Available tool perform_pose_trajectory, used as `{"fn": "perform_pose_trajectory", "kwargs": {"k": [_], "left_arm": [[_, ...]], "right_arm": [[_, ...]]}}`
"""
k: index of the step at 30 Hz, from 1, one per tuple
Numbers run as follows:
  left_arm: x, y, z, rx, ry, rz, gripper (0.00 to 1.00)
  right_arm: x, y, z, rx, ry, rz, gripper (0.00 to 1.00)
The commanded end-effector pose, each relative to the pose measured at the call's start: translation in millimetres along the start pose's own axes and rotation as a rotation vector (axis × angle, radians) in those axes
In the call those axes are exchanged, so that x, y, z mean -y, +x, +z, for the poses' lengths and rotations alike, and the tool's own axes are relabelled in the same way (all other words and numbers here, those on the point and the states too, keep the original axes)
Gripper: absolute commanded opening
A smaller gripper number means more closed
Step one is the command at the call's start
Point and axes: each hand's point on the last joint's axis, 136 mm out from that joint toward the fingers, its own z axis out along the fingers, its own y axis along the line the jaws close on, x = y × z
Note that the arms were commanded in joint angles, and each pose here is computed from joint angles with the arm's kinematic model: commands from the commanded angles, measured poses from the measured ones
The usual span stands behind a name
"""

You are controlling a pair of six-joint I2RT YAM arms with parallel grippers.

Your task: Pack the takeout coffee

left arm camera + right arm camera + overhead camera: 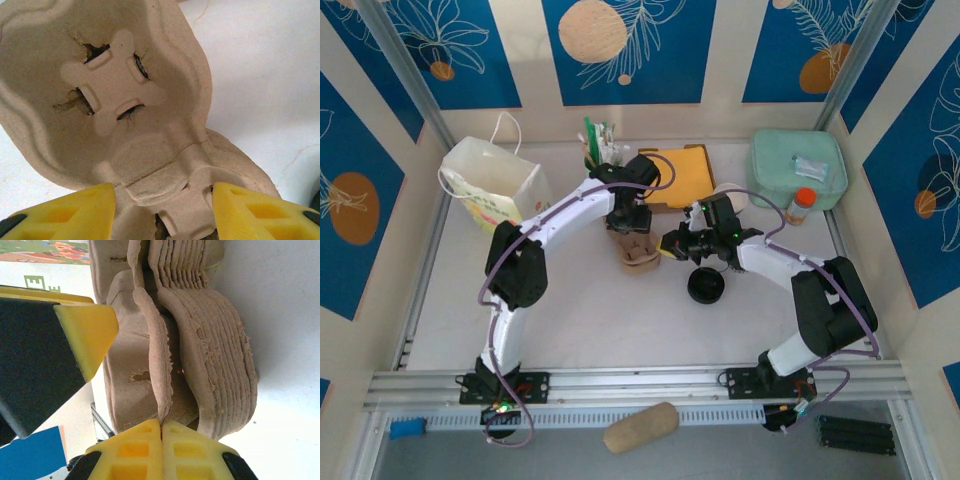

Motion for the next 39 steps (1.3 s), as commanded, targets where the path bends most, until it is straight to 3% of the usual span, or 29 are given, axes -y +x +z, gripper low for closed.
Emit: {"fn": "perform_pose_trajectory", "kwargs": {"k": [1,19,30,33,39], "left_arm": [[-7,3,1,-0.008,-0.036,-0.021,0.54],[-7,7,17,-0.029,-0.016,-0.053,0.50],[-2,2,15,-0.017,0.008,-0.042,0.36],[-1,0,9,-0.004,0.012,-0.035,0.28],[1,-9,-14,0.043,0.029,-0.022,0.23]], "right_arm": [[0,3,-4,0.000,-0.003,-0.005,0.00],[3,2,-7,0.005,-0.005,0.000,0.00],[3,1,-7,0.003,-0.009,0.000,0.00],[-1,0,-8,-0.001,-0.017,-0.005,0.00],[-15,-6,-12,-0.002,-0.043,-0.027,0.00]]}}
